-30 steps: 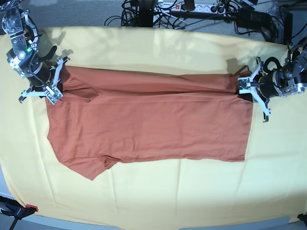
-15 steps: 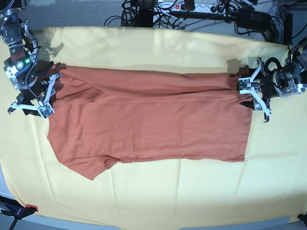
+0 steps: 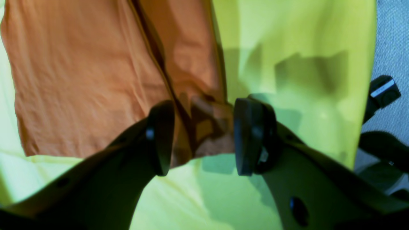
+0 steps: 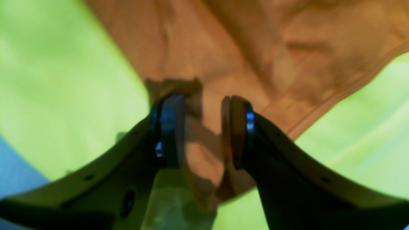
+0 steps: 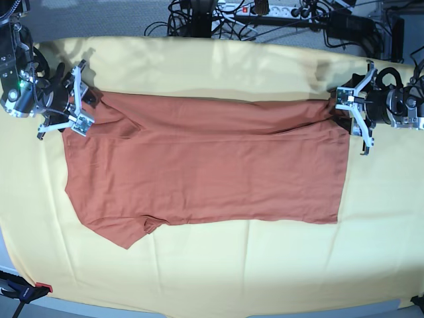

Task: Fold the T-shirt properly

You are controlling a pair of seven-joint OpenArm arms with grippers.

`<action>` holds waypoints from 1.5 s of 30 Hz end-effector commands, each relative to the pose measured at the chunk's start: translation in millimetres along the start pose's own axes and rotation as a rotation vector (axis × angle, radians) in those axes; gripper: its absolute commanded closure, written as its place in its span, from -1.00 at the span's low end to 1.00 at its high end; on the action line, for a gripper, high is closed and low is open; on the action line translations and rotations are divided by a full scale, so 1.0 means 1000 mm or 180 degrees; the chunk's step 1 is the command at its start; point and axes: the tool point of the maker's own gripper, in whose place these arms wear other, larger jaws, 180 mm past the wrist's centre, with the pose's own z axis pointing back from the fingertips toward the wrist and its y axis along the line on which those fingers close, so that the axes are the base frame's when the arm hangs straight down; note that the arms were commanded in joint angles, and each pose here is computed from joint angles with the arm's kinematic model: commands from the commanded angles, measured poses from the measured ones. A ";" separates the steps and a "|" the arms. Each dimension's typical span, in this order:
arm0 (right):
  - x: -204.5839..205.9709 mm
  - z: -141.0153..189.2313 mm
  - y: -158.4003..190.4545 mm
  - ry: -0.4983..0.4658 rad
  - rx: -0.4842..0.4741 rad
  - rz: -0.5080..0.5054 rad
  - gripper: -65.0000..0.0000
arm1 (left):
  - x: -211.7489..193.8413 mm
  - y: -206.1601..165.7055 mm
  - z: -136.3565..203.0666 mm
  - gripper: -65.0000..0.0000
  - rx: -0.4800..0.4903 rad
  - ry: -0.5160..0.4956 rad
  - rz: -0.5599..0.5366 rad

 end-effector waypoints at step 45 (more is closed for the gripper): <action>0.008 0.082 0.020 -0.0565 0.0258 -0.0425 0.21 | -0.007 0.007 0.009 0.05 0.0055 -0.0003 0.0058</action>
